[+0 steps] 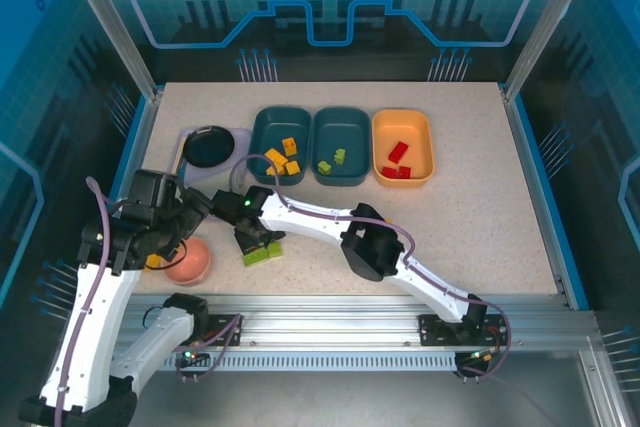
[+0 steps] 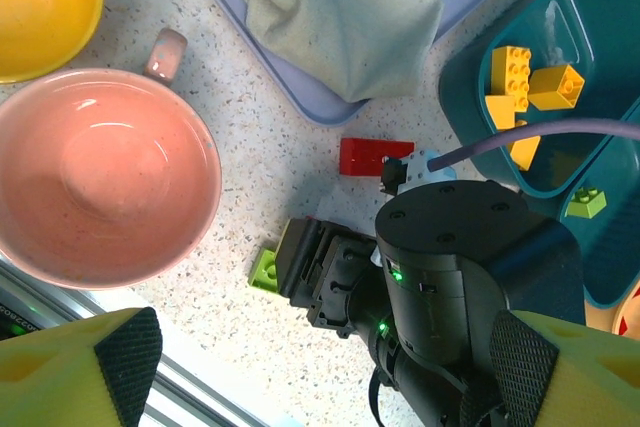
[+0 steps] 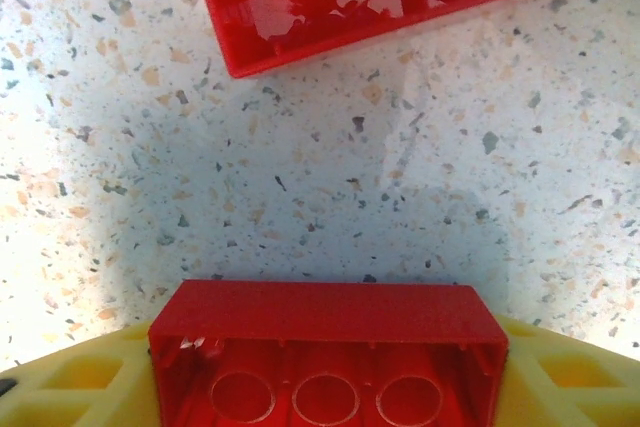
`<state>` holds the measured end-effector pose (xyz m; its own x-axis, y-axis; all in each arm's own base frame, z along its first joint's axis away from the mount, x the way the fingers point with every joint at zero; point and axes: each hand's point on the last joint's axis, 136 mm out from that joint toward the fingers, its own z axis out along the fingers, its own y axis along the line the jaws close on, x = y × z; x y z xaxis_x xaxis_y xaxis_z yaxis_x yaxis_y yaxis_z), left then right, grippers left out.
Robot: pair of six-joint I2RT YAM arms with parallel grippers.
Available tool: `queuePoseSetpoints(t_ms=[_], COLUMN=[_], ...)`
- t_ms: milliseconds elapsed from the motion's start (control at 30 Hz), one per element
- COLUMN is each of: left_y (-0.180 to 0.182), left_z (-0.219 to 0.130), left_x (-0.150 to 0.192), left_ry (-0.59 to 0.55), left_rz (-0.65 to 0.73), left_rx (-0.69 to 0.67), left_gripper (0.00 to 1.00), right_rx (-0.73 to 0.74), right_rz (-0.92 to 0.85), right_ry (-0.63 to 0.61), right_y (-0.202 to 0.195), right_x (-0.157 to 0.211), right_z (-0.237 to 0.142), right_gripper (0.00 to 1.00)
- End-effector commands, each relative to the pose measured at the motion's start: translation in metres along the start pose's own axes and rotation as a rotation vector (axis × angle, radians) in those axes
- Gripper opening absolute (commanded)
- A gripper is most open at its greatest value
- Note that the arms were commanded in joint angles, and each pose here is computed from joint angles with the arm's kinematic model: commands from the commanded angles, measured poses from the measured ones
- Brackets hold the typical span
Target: Sort the legos into containers by color
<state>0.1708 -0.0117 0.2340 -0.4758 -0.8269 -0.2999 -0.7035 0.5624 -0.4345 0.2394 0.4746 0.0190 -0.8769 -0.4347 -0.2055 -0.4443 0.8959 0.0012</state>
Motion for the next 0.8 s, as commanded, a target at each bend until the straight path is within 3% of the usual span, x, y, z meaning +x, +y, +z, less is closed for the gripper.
queuePoseSetpoints(t_ms=[0,200,300,433,567,767], left_y=[-0.006,-0.047,-0.081,-0.122,-0.16,-0.203], left_z=[0.005,0.011,0.012,0.017,0.031,0.057], left_x=[0.008,0.022,0.033,0.053,0.085,0.122], left_ry=[0.043,0.141,0.206,0.241,0.289,0.347], left_rz=[0.037,0.115,0.174,0.311,0.406,0.491], left_rx=[0.033,0.209,0.33,0.393,0.422,0.427], left_gripper=[0.88,0.88,0.87,0.87,0.87,0.87], right_rx=[0.039,0.046,0.058,0.092,0.118,0.109], right_rz=[-0.002,0.063,0.152,0.339,0.587,1.087], right_ry=[-0.017,-0.157,-0.238,-0.296,-0.306,-0.321], right_y=[-0.005,-0.04,-0.09,-0.19,-0.291,-0.394], right_x=[0.001,-0.033,-0.048,-0.05,-0.038,-0.024], right_z=[-0.007,-0.075,-0.121,-0.163,-0.176,-0.165], right_gripper=[0.6,0.56,0.56,0.55,0.54,0.54])
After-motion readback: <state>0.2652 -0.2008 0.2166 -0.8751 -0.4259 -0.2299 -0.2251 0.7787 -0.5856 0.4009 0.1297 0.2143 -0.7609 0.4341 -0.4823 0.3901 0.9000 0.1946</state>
